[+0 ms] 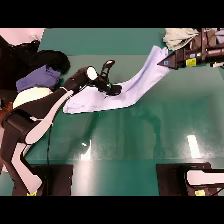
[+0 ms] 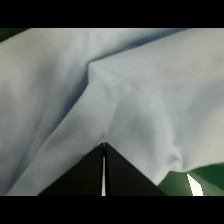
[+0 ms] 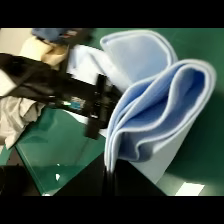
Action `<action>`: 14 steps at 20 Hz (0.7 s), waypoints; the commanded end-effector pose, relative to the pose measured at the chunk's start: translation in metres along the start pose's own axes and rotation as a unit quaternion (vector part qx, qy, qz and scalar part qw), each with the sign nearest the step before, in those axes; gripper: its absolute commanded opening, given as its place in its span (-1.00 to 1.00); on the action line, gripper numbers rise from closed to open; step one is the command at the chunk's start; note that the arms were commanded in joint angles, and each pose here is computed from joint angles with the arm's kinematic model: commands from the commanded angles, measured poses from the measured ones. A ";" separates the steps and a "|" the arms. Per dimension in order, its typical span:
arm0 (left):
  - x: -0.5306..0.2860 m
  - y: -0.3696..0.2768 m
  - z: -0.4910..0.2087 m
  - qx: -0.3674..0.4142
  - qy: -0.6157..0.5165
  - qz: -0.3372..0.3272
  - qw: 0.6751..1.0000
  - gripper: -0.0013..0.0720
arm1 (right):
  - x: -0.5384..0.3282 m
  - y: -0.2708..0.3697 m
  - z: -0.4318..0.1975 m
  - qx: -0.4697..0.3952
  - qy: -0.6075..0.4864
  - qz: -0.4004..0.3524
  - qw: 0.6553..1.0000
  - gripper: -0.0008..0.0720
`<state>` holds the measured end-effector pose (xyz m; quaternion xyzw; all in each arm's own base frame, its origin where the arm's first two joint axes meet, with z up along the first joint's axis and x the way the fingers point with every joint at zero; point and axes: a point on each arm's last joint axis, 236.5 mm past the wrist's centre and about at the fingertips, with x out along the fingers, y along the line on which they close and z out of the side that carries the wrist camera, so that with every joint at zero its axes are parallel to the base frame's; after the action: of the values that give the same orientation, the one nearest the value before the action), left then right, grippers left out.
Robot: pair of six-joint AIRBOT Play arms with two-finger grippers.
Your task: Fold the shirts.
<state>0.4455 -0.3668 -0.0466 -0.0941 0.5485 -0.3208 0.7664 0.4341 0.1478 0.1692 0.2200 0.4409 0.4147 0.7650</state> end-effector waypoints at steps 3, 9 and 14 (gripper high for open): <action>0.012 0.006 -0.009 0.005 0.022 0.010 1.000 -0.90 | 0.015 0.075 0.011 -0.074 0.009 0.027 0.997 -0.95; -0.011 -0.002 0.012 0.046 0.011 0.026 0.999 -0.90 | 0.045 0.111 -0.001 -0.109 0.033 0.048 0.992 -0.95; -0.100 0.003 0.068 0.138 -0.015 0.118 0.983 -0.90 | 0.068 0.135 -0.004 -0.126 0.031 0.063 0.989 -0.95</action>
<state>0.4730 -0.3550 0.0149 0.0067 0.5104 -0.3306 0.7938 0.3923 0.2612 0.2248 0.1387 0.4048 0.5126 0.7444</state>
